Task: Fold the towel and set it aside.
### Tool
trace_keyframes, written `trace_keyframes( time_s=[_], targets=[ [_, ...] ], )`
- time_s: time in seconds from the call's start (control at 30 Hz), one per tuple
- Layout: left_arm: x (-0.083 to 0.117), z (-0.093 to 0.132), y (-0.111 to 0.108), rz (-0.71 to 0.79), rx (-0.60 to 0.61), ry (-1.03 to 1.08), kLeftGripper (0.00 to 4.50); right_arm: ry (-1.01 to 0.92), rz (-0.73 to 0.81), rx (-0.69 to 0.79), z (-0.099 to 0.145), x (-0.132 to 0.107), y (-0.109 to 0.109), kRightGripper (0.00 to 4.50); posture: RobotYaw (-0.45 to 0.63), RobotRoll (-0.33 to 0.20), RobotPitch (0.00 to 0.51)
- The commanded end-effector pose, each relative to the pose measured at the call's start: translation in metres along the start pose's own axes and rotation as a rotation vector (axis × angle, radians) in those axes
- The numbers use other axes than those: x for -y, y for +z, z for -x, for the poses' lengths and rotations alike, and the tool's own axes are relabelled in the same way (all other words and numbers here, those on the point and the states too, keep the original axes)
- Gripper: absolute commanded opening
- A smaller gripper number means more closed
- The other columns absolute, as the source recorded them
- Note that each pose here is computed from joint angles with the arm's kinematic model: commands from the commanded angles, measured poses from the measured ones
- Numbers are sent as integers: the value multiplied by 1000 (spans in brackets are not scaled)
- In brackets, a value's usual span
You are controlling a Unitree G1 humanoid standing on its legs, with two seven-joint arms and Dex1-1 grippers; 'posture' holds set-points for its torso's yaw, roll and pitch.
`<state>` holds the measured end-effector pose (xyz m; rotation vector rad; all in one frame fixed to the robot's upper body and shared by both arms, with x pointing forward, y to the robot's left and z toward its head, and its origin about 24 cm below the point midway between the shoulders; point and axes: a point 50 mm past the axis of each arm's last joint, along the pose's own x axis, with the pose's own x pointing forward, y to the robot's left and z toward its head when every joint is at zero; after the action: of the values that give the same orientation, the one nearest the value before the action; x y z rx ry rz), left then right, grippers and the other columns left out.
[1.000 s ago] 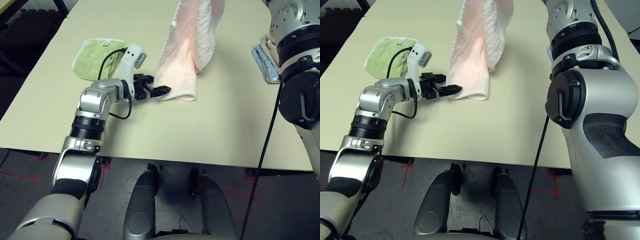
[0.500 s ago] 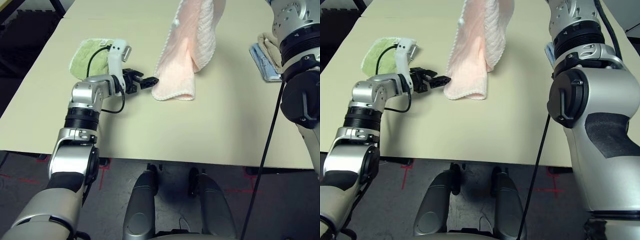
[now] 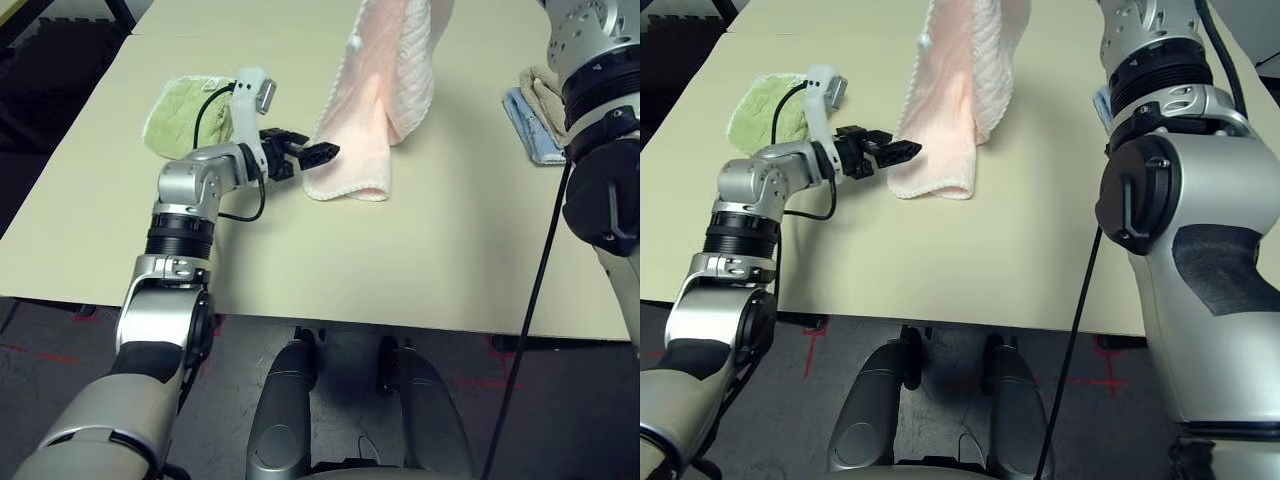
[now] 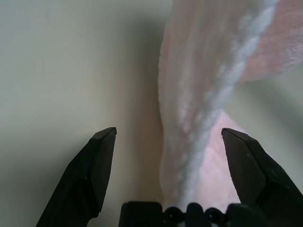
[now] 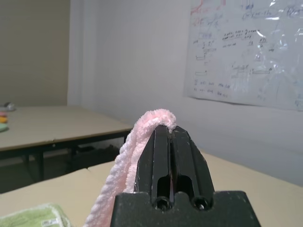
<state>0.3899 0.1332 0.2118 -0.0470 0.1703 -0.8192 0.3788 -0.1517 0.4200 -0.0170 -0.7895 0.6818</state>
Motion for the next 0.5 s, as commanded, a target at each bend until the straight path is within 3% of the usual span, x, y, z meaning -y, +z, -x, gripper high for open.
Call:
trace_keyframes(
  time_s=[0.03,0.23,0.5],
  targets=[
    [-5,-2,-15,-31,-77,20,4500,-35,58,109,-9,5,39,22,104,0,292],
    [-10,8,-23,-44,-113,5,4500,-96,93,117,-7,13,51,22,94,0,295],
    [-8,25,-6,-87,-104,-44,4500,-76,64,77,-10,7,36,22,110,0,310]
  ],
)
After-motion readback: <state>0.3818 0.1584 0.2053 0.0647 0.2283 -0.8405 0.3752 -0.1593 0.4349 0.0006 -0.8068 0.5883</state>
